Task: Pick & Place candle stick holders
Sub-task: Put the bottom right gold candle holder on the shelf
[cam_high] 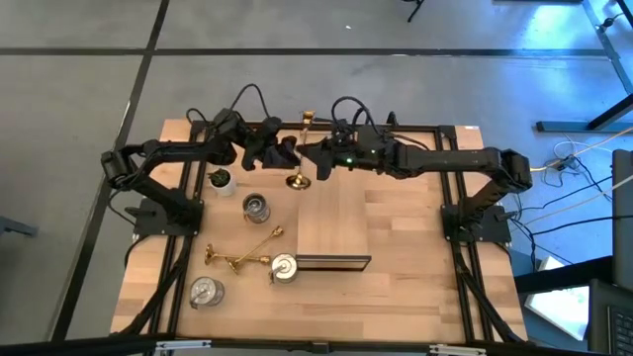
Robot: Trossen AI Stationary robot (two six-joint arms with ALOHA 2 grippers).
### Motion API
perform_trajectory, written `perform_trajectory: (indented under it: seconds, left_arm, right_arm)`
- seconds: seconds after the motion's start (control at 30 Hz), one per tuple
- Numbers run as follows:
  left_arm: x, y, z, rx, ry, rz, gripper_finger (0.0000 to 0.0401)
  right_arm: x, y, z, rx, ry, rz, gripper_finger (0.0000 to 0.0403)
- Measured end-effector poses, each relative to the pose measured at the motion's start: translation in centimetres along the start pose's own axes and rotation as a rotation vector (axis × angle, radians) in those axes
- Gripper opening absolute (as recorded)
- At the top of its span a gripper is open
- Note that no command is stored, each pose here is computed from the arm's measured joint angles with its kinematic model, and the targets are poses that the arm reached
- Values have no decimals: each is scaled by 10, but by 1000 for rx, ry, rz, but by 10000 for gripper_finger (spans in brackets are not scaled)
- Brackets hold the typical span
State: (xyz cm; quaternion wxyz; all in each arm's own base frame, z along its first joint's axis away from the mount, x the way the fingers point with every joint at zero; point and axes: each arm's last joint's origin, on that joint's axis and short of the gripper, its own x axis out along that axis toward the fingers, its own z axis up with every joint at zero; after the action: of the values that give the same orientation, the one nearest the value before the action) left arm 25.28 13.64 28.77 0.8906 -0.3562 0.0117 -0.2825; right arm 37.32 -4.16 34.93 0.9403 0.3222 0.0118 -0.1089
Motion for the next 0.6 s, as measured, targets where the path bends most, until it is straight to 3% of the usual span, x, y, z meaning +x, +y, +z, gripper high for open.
perform_trajectory:
  seconds: [0.33, 0.6]
  left_arm:
    - [-13, 3, 6, -11, 7, 14, 165]
    - [-13, 4, 5, -28, 13, 19, 166]
  right_arm:
    - [-43, 5, 9, -187, -43, -398, 15]
    - [-52, 22, -2, -426, 17, -403, 15]
